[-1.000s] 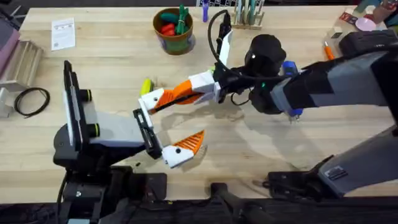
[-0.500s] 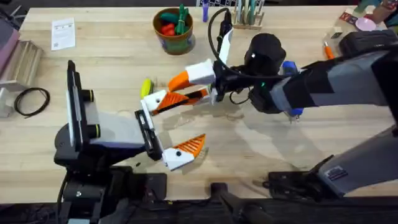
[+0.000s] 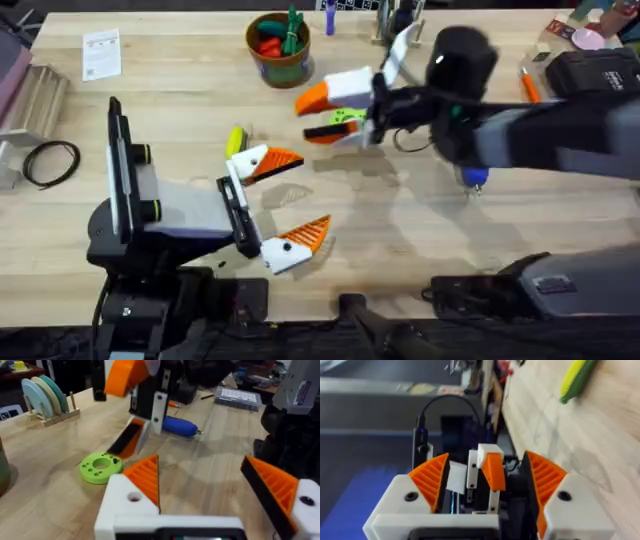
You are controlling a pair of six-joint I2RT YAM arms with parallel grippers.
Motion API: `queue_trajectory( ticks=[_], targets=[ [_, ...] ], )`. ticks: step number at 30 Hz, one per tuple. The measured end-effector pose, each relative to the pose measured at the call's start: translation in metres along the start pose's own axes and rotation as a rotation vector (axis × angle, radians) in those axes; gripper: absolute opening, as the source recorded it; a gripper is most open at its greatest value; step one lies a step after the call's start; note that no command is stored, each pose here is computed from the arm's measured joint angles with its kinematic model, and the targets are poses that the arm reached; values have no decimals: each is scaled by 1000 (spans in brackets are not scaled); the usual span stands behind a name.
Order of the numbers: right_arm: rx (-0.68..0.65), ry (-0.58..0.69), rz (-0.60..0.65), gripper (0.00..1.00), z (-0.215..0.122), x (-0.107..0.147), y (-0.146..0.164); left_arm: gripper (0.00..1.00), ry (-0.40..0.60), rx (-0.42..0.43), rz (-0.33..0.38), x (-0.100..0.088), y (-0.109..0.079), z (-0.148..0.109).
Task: Pick up the gripper from the table and insert it into the empty holder that is missing its gripper. Then pick up a screw, insert it into the mounting hole, and use the screwdriver to tighten it. Finally, clean up the table by picking up the vegetable and placing it into the bucket.
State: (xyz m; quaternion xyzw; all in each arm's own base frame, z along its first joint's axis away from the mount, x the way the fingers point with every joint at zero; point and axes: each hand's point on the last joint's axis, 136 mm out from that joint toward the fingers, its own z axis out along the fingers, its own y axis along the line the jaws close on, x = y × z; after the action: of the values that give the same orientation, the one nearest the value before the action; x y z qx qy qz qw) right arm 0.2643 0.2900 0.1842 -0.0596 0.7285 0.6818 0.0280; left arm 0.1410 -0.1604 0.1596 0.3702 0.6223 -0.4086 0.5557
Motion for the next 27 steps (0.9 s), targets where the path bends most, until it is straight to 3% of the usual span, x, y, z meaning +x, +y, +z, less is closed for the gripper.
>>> queue_trajectory(
  ticks=[10, 20, 27],
  targets=[
    [299, -153, -65, 834, -58, -18, 29, 985, 0, 1, 0, 0, 0, 0],
    [791, -175, -248, 836, -104, -25, 53, 985, 0, 3, -1, 0, -1, 0],
    [1128, -120, -304, 836, -122, -25, 38, 985, 0, 3, -1, 0, -1, 0]
  ],
)
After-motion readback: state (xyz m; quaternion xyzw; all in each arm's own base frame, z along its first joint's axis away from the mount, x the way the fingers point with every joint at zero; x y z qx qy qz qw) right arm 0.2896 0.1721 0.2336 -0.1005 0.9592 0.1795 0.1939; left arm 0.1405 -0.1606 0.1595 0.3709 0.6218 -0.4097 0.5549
